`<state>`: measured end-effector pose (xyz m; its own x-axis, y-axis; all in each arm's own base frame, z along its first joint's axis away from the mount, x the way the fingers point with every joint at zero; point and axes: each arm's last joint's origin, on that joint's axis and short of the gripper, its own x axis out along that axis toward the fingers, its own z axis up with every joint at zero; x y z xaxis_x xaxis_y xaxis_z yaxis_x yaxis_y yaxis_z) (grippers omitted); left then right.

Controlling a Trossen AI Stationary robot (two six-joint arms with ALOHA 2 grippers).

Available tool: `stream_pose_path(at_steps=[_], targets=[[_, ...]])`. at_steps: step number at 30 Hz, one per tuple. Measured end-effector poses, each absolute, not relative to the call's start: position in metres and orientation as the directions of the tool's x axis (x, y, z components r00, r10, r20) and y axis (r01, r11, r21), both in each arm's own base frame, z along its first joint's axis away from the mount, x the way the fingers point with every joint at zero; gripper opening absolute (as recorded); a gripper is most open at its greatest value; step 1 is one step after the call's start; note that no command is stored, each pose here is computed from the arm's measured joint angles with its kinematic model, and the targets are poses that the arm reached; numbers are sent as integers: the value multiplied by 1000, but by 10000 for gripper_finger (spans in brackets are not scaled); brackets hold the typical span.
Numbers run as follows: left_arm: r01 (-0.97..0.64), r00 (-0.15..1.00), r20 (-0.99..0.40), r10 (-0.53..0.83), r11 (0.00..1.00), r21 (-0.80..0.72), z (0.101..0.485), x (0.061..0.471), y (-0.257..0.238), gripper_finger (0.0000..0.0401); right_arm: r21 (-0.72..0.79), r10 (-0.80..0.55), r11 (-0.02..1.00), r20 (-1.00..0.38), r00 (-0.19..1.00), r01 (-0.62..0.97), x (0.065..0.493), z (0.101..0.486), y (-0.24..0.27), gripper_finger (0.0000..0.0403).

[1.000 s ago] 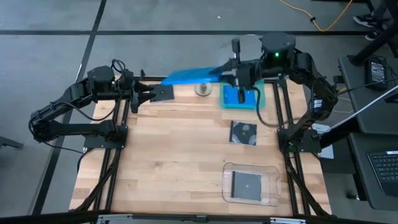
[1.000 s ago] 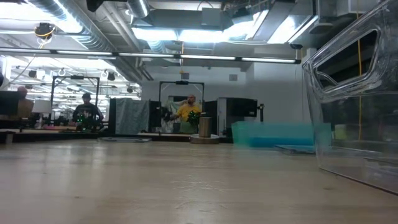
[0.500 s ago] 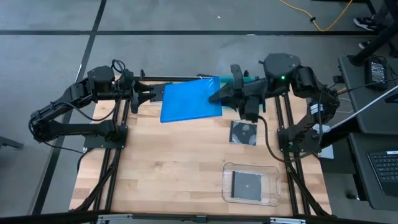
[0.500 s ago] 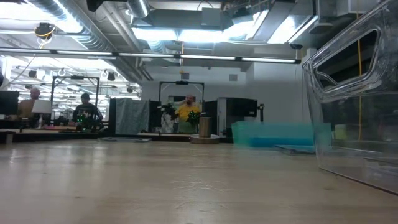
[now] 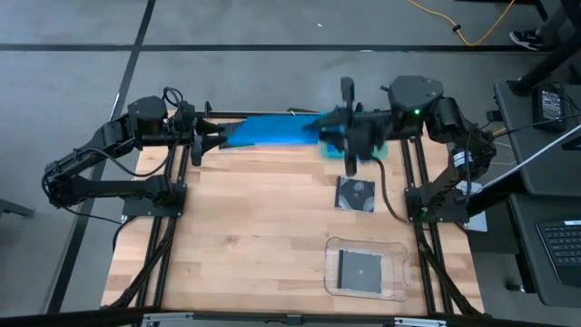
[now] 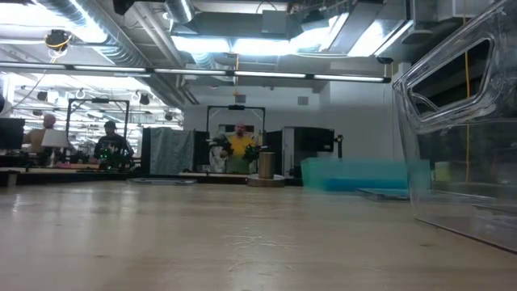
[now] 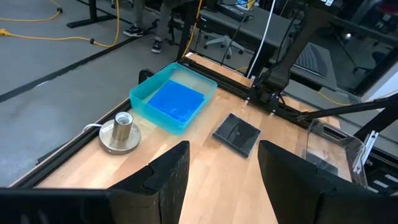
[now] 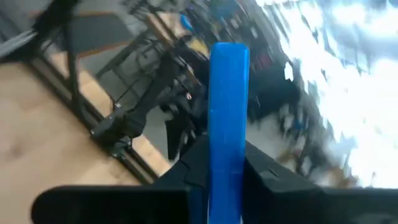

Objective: Pick & place jewel cases by type
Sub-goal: Put the blue CD case into the blue bin

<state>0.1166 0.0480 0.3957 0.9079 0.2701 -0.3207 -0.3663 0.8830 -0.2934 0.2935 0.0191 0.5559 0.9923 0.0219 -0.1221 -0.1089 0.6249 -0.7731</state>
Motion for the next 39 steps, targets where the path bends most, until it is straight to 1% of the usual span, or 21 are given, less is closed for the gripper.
stream_pose_path(at_steps=[3, 5, 7, 9, 12, 15, 17, 20, 24, 27, 29, 31, 34, 37, 39], targets=[[-362, 908, -320, 270, 891, -274, 396, 117, 48, 187, -612, -36, 790, -125, 991, -49, 292, 556, 8, 51], [-360, 908, -321, 268, 893, -271, 396, 117, 48, 187, -466, -60, 885, -137, 989, -11, 290, 556, 1, 51], [-359, 908, -321, 268, 893, -270, 396, 117, 48, 187, -286, -77, 958, -152, 985, 31, 288, 555, -6, 51], [-357, 908, -321, 268, 897, -261, 396, 117, 48, 187, -80, -69, 995, -178, 982, 56, 287, 553, -13, 51], [-355, 908, -321, 268, 900, -252, 396, 117, 48, 187, 207, -29, 975, -222, 975, 76, 285, 549, -22, 51], [-354, 908, -321, 268, 902, -247, 396, 117, 48, 187, 433, 9, 894, -269, 963, 113, 283, 544, -27, 51], [-353, 908, -321, 268, 902, -248, 396, 117, 48, 187, 553, 41, 822, -296, 954, 136, 282, 541, -30, 51], [-353, 908, -322, 267, 902, -248, 396, 117, 48, 187, 674, 84, 721, -313, 946, 159, 281, 539, -33, 51], [-338, 909, -337, 244, 906, -255, 394, 116, 47, 187, 768, 116, 612, -320, 940, 186, 280, 538, -36, 51], [-334, 907, -349, 236, 907, -256, 393, 116, 47, 187, 770, 111, 604, -337, 935, 206, 279, 537, -39, 51], [-330, 906, -351, 235, 913, -240, 393, 116, 47, 187, 733, 82, 628, -398, 914, 263, 276, 531, -43, 51], [-325, 906, -353, 234, 919, -224, 392, 116, 47, 187, 674, 15, 640, -490, 871, 369, 270, 522, -50, 51], [-319, 903, -360, 233, 926, -203, 392, 116, 47, 187, 599, -47, 630, -606, 794, 495, 261, 510, -63, 51], [-315, 903, -362, 232, 930, -189, 392, 116, 46, 187, 549, -84, 609, -674, 734, 573, 251, 503, -81, 51], [-315, 903, -362, 233, 930, -188, 392, 116, 47, 187, 535, -100, 602, -687, 720, 594, 242, 502, -95, 51]])
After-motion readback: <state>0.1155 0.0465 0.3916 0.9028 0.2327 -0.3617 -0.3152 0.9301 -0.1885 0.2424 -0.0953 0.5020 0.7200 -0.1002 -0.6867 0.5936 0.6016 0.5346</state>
